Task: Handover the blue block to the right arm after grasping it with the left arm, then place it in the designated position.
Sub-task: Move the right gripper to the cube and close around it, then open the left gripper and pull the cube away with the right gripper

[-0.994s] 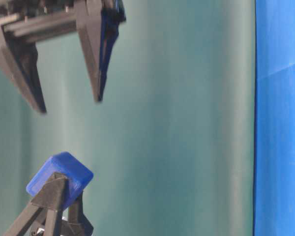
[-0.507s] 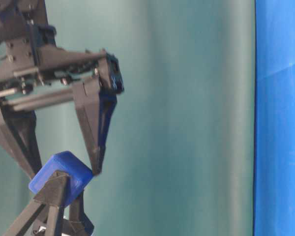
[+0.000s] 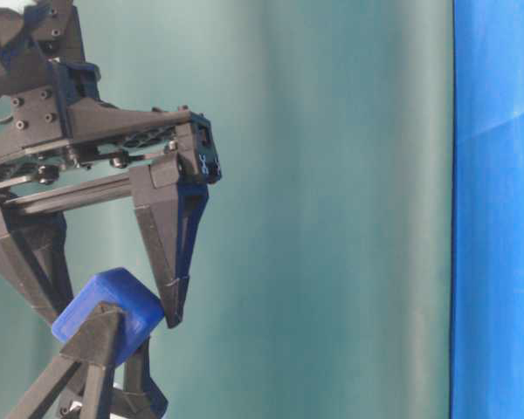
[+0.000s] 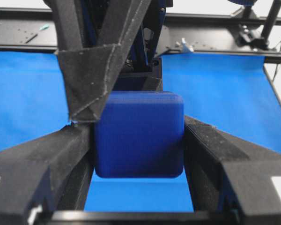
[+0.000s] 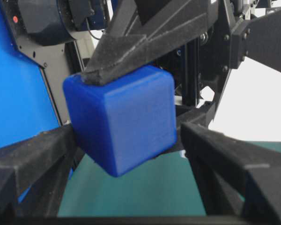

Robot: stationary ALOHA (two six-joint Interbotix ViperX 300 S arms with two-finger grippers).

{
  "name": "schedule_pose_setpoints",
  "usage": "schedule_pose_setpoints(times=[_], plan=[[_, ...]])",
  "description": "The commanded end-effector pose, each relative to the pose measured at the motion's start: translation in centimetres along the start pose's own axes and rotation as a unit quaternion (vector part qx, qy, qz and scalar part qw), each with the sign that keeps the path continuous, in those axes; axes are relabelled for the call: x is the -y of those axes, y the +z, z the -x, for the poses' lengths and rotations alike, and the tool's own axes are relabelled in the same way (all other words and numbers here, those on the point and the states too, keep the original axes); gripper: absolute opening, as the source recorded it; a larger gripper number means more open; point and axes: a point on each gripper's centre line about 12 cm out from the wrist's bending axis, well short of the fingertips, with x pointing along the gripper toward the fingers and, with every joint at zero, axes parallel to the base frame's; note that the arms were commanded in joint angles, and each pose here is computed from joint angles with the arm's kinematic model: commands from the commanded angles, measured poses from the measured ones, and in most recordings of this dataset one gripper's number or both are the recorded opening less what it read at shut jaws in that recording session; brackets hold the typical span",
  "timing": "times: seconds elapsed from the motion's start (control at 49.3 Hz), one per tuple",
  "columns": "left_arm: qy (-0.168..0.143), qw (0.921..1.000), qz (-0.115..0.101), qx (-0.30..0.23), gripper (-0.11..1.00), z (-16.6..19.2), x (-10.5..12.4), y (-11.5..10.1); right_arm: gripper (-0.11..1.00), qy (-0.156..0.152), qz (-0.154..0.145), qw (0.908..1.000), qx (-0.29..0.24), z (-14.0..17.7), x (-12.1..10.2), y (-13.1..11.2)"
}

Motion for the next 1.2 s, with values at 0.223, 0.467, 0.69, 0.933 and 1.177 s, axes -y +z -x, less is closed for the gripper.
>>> schedule_pose_setpoints(times=[0.223, 0.467, 0.69, 0.933, 1.177], plan=[[0.003, 0.9999, 0.0, 0.012, 0.49, 0.08, -0.17, 0.72, 0.54, -0.006, 0.002, 1.0, 0.004, 0.1, 1.16, 1.01], [0.003, 0.9999, 0.0, 0.012, 0.49, 0.07, -0.17, 0.79, 0.54, 0.006, -0.001, 1.0, -0.008, 0.14, 0.97, 0.76], [0.003, 0.9999, 0.0, 0.012, 0.49, 0.07, -0.17, 0.79, 0.54, 0.008, -0.001, 0.9999, -0.009, 0.1, 0.83, 0.7], [0.003, 0.9999, 0.001, 0.012, 0.49, 0.07, -0.17, 0.79, 0.54, 0.009, -0.001, 0.9999, -0.01, 0.1, 0.86, 0.69], [0.002, 0.9999, 0.0, 0.014, 0.76, 0.07, -0.17, 0.82, 0.54, 0.015, -0.001, 0.9998, -0.016, 0.15, 0.72, 0.56]])
